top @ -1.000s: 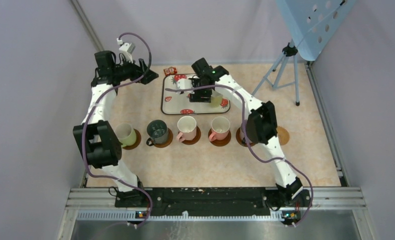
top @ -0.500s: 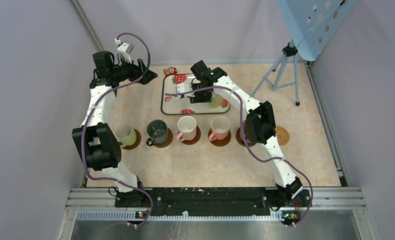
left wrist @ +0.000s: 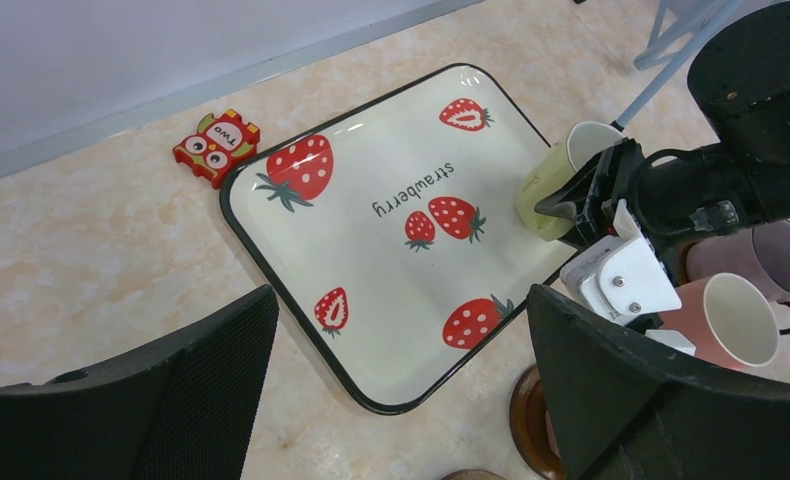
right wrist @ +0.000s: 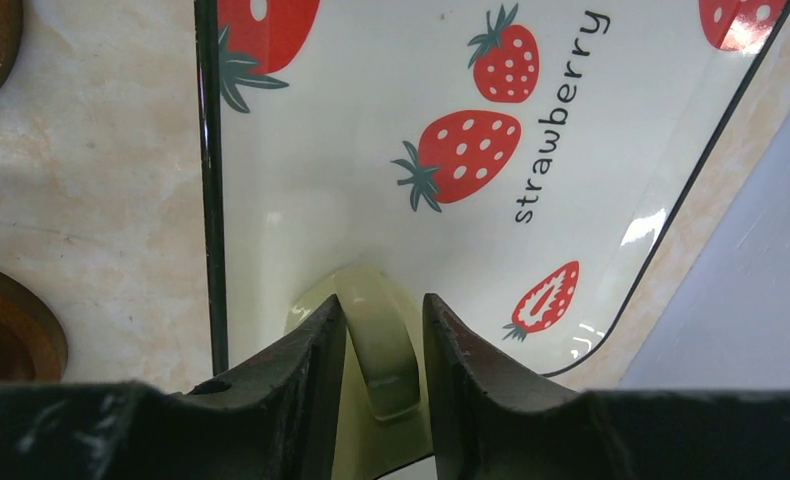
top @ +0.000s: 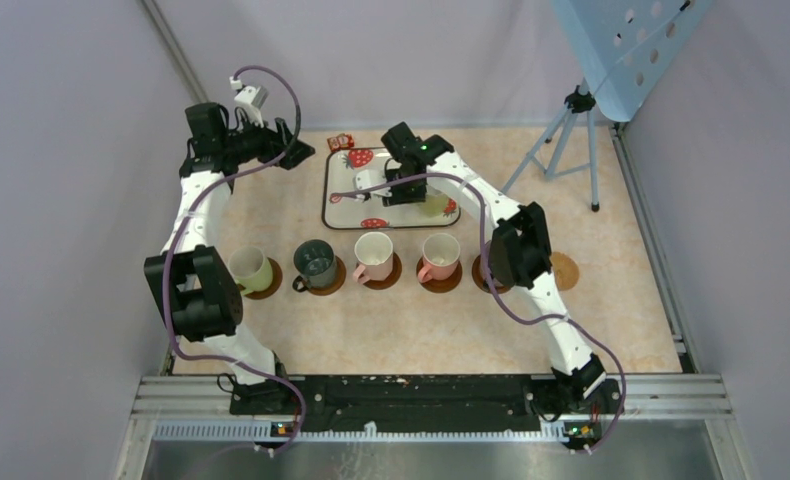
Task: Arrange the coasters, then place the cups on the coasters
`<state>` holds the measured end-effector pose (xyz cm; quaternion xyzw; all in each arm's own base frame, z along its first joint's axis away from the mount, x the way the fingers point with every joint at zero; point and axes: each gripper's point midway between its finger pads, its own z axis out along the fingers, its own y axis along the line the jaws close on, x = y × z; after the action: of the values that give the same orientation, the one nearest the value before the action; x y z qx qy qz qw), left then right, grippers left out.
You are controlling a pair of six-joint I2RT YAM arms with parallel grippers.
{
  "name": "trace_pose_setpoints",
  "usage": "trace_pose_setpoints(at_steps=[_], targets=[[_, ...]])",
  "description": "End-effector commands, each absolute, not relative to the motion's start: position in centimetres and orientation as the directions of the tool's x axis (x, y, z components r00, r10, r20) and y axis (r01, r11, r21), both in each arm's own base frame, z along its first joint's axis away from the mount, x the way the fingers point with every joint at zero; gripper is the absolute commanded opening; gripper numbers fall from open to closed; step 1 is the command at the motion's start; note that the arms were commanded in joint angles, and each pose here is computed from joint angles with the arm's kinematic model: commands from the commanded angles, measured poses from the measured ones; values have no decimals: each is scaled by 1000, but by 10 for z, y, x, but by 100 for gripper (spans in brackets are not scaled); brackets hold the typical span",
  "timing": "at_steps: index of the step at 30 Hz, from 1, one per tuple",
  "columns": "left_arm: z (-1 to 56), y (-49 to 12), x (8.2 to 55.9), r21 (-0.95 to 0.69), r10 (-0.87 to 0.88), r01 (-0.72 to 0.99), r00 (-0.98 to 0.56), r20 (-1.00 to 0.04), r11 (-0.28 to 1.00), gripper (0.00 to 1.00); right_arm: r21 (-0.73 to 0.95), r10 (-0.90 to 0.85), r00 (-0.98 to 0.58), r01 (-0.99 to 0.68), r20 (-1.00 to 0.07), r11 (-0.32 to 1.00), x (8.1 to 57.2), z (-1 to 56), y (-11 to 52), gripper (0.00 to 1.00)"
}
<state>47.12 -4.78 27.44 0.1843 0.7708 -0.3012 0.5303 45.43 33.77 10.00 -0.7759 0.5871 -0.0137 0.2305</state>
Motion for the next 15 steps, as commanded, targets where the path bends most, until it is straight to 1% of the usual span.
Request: trace_pose_setpoints(at_steps=[1,2,6,7,12,15], targets=[[290,-46,466,-210,-13,620,-307,-952,756,99,-369,-920,320,-903,-228,-223,451,98,336,31],[290,-46,465,-208,-11,621,-304,-952,756,99,-379,-919,321,-899,-229,-220,453,101,337,27],[289,-47,466,-216,-17,622,-310,-951,753,99,-442,-915,319,-877,-248,-186,461,122,341,5],[288,-47,466,-220,-20,623,-312,-950,751,99,-456,-913,321,-871,-252,-181,462,128,341,1],[288,-49,467,-241,-36,624,-322,-946,744,99,-510,-903,322,-848,-284,-141,466,161,340,0],[287,-50,468,-259,-52,622,-330,-942,739,99,-546,-895,312,-832,-319,-96,471,183,338,0]])
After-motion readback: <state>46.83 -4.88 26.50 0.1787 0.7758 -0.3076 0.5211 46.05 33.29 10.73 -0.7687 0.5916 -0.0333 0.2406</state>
